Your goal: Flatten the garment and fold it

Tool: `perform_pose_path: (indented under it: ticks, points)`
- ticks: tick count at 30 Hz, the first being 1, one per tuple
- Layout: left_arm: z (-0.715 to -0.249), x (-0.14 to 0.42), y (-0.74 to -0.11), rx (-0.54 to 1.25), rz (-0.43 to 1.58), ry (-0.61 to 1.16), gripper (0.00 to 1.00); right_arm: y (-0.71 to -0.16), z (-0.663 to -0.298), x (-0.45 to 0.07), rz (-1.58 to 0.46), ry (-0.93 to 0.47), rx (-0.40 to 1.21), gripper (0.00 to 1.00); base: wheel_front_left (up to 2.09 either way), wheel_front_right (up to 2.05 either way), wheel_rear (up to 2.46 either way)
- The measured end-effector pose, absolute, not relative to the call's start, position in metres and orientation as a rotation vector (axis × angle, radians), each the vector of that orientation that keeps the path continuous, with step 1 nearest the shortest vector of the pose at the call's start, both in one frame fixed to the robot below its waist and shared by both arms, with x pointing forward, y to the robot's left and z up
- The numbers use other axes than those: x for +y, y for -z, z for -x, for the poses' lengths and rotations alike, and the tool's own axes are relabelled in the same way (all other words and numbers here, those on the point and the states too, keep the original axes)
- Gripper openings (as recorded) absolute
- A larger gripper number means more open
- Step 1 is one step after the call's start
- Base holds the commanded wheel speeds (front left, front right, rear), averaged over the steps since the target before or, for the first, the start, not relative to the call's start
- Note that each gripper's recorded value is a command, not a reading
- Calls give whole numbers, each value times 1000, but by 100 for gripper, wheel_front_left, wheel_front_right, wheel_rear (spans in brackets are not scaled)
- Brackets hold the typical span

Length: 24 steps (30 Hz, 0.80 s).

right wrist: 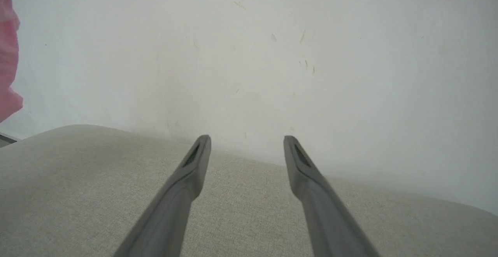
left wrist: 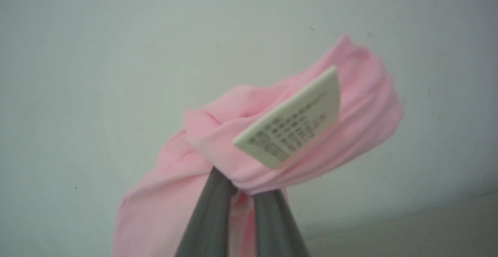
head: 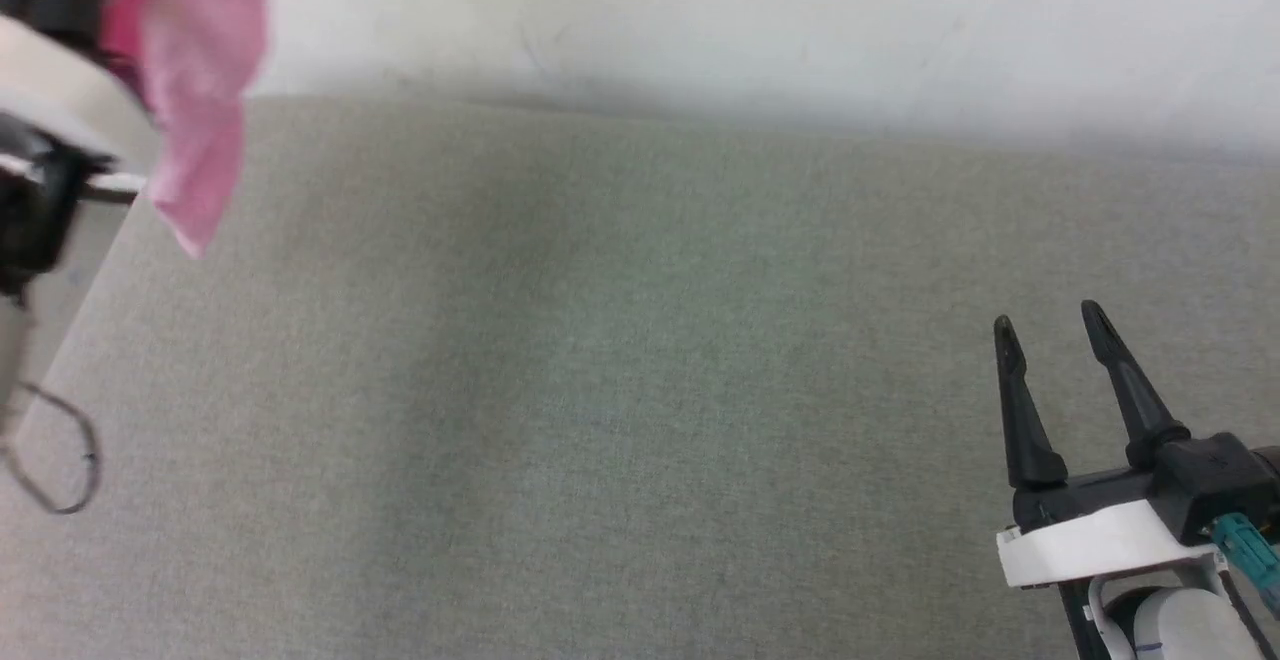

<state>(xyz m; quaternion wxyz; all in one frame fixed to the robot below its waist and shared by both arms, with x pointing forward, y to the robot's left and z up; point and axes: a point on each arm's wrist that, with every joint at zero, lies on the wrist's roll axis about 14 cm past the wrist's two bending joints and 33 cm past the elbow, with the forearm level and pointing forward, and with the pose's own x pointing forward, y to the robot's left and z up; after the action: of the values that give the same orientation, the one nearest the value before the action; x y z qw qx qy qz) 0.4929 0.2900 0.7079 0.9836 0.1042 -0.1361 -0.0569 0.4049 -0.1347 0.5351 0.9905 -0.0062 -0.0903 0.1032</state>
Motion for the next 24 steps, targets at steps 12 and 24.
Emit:
perform_pose_path:
  ticks: [12, 24]
  points:
    - [-466, 77, -709, -422, 51, 512, 0, -561, -372, -178, 32, -80, -248, 100, 0, 0, 0]
    - [-440, -18, -496, 115, 86, 763, 25, -540, -356, -224, 28, 62, -176, 100, 0, 0, 0]
